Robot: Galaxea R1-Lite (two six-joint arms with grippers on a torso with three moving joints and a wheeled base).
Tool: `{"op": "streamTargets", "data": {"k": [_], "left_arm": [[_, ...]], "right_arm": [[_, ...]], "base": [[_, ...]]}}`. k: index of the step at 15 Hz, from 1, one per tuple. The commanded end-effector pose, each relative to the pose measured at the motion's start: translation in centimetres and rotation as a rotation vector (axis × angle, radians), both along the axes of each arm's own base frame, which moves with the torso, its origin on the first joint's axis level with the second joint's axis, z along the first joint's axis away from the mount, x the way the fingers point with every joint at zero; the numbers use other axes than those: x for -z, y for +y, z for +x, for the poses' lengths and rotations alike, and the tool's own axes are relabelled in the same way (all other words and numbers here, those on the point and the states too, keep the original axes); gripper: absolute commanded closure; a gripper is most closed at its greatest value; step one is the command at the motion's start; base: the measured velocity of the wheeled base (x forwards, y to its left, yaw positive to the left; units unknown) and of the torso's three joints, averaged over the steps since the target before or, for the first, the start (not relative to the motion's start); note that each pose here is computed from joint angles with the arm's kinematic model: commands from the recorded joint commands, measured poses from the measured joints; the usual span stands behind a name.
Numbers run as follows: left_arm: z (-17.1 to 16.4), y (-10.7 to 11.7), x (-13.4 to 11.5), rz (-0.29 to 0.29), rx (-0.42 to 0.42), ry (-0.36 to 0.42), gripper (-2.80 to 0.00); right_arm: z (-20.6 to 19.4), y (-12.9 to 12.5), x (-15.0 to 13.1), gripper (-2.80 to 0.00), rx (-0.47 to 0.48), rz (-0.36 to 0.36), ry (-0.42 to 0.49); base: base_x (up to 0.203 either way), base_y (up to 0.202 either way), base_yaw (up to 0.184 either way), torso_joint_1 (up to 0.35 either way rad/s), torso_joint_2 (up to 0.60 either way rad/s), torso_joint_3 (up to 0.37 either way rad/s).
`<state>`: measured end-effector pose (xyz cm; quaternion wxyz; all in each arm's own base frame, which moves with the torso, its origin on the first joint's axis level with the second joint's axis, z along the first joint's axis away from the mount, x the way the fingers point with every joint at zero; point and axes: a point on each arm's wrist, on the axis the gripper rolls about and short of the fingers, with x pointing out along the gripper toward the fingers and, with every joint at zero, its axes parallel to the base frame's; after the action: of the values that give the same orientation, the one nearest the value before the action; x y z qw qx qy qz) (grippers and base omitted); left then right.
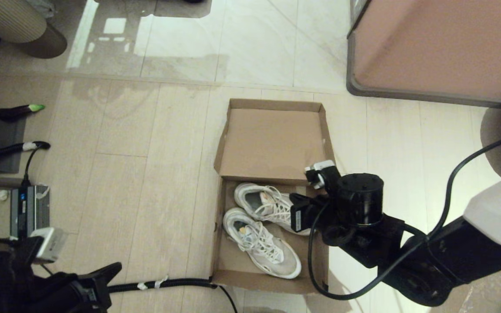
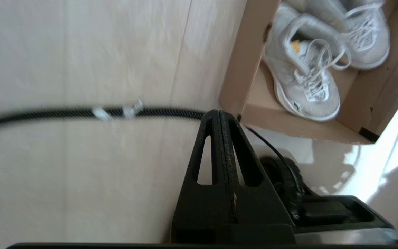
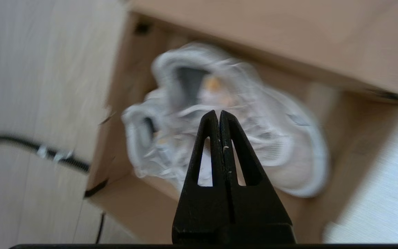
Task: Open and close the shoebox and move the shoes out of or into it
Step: Put the shoes out of the shoe box
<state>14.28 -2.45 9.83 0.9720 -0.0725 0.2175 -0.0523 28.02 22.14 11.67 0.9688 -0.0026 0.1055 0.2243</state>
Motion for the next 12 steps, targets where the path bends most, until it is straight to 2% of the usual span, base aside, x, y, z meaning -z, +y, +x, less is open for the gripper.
{"op": "streamTargets", "data": {"k": [1, 3, 6, 7, 9, 12], "left_arm": [[-1.7, 0.6, -1.4, 0.010, -0.037, -0.114, 0.00], [-2.7, 1.1, -2.4, 0.033, -0.071, -0.201, 0.00], [-5.5, 1.5, -3.7, 0.151, -0.039, -0.332, 0.00], [-6.5, 1.6, -3.8, 0.188, -0.024, -0.353, 0.00], [-9.0, 1.9, -3.4, 0.236, 0.004, -0.341, 0.00], [-12.9, 2.4, -1.4, 0.277, 0.014, -0.252, 0.00]], "right_arm": [[-0.6, 3.2, 2.4, 0.00, -0.081, -0.069, 0.047], [-1.4, 5.0, 3.9, 0.00, -0.136, -0.112, 0.088], [-1.4, 6.0, 5.3, 0.00, -0.176, -0.148, 0.125], [-1.6, 6.0, 5.5, -2.80, -0.192, -0.165, 0.149], [-1.7, 6.1, 5.3, -2.80, -0.198, -0.163, 0.148], [-1.7, 6.1, 4.9, -2.80, -0.201, -0.167, 0.131]], "base": [[0.000, 0.000, 0.000, 0.000, 0.00, 0.000], [0.000, 0.000, 0.000, 0.000, 0.00, 0.000], [0.000, 0.000, 0.000, 0.000, 0.00, 0.000], [0.000, 0.000, 0.000, 0.000, 0.00, 0.000], [0.000, 0.000, 0.000, 0.000, 0.00, 0.000], [0.000, 0.000, 0.000, 0.000, 0.00, 0.000]]}}
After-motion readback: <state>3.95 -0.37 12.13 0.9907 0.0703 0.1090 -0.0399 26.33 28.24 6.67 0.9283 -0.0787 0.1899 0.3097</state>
